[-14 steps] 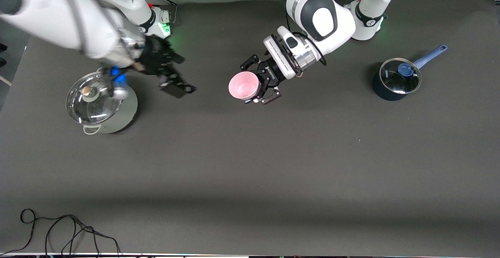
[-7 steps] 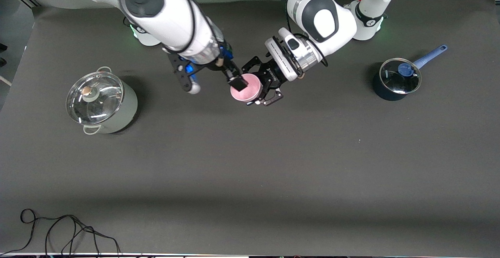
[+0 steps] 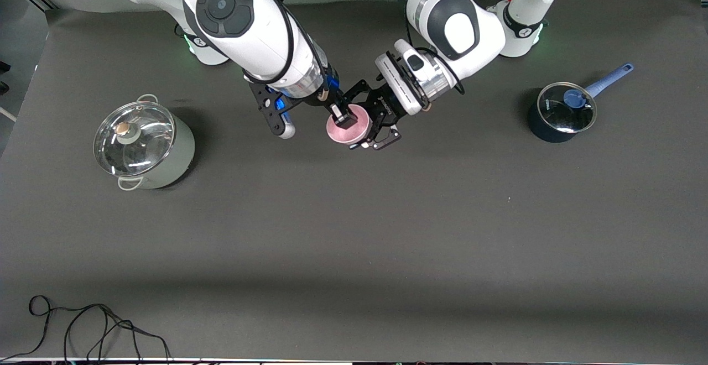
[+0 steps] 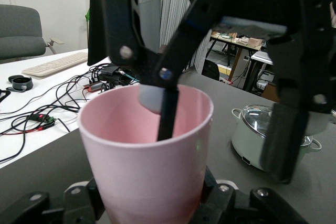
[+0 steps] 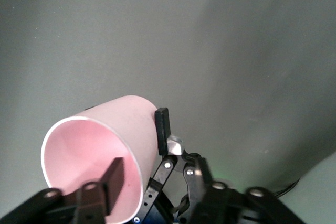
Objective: Transfer pink cup from left to right arm
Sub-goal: 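Grasp the cup with the right gripper while the left gripper holds it, then carry the cup with the right gripper while the left gripper opens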
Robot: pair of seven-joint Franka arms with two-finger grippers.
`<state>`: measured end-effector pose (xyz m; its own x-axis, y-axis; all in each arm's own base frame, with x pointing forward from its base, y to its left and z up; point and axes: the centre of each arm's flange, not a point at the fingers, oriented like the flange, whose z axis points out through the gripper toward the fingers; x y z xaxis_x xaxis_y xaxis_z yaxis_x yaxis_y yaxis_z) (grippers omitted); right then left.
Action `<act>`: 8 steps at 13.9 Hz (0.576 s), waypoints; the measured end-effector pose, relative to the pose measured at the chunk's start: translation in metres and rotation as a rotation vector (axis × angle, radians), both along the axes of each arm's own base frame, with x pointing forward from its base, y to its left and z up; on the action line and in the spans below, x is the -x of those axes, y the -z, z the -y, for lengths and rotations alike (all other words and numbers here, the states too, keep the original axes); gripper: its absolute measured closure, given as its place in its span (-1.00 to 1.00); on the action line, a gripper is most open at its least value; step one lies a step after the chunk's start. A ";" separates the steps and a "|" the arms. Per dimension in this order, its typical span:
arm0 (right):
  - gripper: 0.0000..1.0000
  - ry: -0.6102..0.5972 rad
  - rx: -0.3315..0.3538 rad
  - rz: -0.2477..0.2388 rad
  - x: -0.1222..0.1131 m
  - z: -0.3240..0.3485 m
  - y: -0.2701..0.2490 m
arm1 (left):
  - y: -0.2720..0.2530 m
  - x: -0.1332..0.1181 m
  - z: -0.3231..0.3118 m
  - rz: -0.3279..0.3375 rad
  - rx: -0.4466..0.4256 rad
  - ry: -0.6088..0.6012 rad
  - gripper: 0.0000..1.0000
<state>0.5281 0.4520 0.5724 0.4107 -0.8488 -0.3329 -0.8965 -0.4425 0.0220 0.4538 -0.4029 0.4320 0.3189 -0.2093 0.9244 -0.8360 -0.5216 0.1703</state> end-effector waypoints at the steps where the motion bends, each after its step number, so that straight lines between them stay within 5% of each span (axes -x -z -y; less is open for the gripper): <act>1: 0.15 0.002 0.000 0.002 -0.001 0.001 -0.001 | 0.000 0.000 0.000 -0.001 0.000 0.000 -0.30; 5: 0.90 0.014 -0.004 0.013 -0.005 0.004 -0.004 | 0.000 0.000 0.000 0.006 -0.004 0.003 -0.30; 8: 0.90 0.012 -0.004 0.013 -0.005 0.004 -0.004 | 0.000 0.000 0.000 0.011 -0.006 0.004 -0.31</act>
<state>0.5327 0.4477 0.5765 0.4052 -0.8522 -0.3311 -0.9018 -0.4320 0.0083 0.4538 -0.4032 0.4324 0.3081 -0.2165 0.9264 -0.8399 -0.5192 0.1580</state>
